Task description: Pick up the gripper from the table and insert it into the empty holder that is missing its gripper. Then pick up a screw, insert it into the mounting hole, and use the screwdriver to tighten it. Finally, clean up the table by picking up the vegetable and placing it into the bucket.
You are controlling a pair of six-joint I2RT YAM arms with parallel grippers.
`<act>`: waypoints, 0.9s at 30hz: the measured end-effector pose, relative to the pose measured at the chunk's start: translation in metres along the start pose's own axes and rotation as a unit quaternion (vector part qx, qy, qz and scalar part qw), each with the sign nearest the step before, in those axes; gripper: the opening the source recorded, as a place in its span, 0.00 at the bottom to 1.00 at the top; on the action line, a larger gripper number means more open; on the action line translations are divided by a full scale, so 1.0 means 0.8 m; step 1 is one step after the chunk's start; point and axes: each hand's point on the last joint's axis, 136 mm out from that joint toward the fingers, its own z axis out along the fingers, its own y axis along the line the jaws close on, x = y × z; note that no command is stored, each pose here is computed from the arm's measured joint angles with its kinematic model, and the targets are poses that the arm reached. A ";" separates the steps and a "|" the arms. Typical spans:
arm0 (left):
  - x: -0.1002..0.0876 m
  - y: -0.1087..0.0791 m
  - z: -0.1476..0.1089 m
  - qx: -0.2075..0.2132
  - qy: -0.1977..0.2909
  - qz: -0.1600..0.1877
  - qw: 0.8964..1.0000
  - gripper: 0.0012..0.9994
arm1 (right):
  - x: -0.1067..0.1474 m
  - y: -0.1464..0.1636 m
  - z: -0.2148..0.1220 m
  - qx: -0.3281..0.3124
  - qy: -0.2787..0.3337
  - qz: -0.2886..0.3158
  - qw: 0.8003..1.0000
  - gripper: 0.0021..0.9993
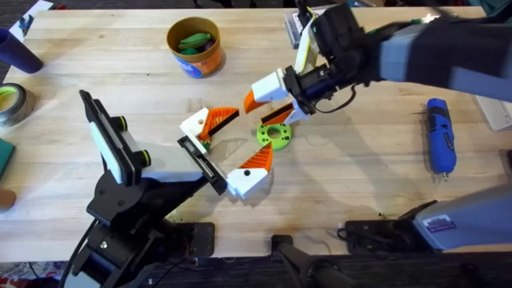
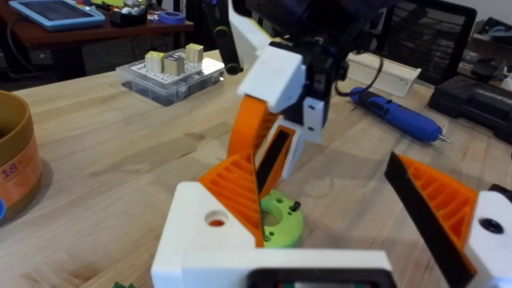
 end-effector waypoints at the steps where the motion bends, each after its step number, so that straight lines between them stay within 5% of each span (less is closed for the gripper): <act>1: -0.001 0.000 0.000 0.000 0.000 0.000 1.000 0.99 | 0.004 0.007 -0.003 0.006 -0.001 -0.012 1.000 0.70; 6: -0.001 0.001 0.000 -0.002 0.000 0.000 1.000 0.99 | 0.033 0.012 -0.007 0.001 0.035 -0.017 0.999 0.70; 11: -0.001 0.001 0.000 -0.002 0.000 0.000 1.000 0.99 | 0.025 0.037 -0.008 -0.052 0.029 -0.082 0.995 0.70; 27: -0.001 0.001 0.000 -0.002 0.000 0.000 1.000 0.99 | 0.006 0.045 -0.012 -0.064 0.002 -0.117 0.991 0.70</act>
